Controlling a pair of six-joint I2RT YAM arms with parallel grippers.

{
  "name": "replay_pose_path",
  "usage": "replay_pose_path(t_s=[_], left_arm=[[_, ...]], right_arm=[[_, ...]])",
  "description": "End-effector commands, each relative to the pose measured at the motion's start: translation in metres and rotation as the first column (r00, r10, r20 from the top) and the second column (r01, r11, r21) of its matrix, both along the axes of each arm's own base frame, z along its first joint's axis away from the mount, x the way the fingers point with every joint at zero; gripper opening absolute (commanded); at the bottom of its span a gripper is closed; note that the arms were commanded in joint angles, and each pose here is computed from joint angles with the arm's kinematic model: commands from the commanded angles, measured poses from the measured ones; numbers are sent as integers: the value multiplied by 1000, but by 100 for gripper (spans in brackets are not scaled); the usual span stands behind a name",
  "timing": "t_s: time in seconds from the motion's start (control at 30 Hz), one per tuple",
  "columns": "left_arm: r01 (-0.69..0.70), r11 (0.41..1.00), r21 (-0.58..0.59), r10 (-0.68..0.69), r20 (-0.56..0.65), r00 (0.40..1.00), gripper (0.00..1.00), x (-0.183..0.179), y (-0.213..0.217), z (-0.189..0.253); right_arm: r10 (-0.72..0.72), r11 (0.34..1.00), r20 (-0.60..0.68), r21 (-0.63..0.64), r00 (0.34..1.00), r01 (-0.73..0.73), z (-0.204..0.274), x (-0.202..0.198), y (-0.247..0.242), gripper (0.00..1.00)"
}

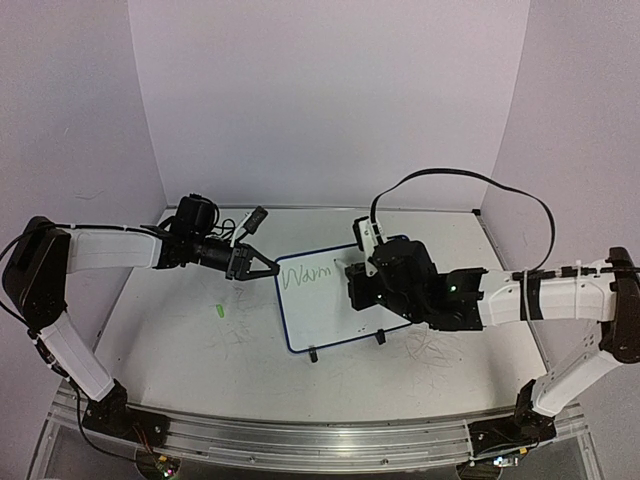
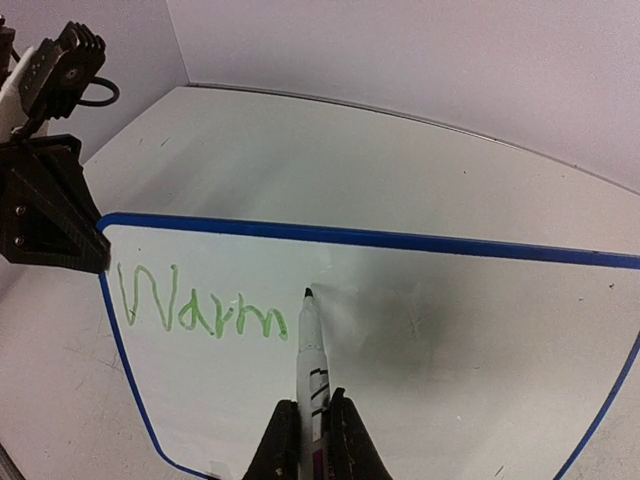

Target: Write a sentence on the whiteboard

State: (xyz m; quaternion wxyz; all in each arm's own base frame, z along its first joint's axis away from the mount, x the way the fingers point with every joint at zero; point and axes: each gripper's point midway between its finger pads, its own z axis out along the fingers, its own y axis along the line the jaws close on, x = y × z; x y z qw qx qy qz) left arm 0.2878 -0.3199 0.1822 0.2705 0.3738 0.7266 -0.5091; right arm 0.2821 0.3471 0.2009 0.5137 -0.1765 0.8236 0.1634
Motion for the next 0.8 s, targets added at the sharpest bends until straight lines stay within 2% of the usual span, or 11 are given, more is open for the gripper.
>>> replay_pose_path(t_s=[0.0,0.43,0.77], left_arm=[[41,999,-10,-41,19,999,0,-7,-8,10],[43,999,-11,-42,17,999,0,-8,-7,10],[42,999,-11,-42,19,999,0,-8,-8,10]], right_arm=[[-33,999,39,31,999,32,18,12,3,0],[-34,999,25,14,999,34,10,16,6,0],[-28,1000,-42,-1,999,28,-11,8,2,0]])
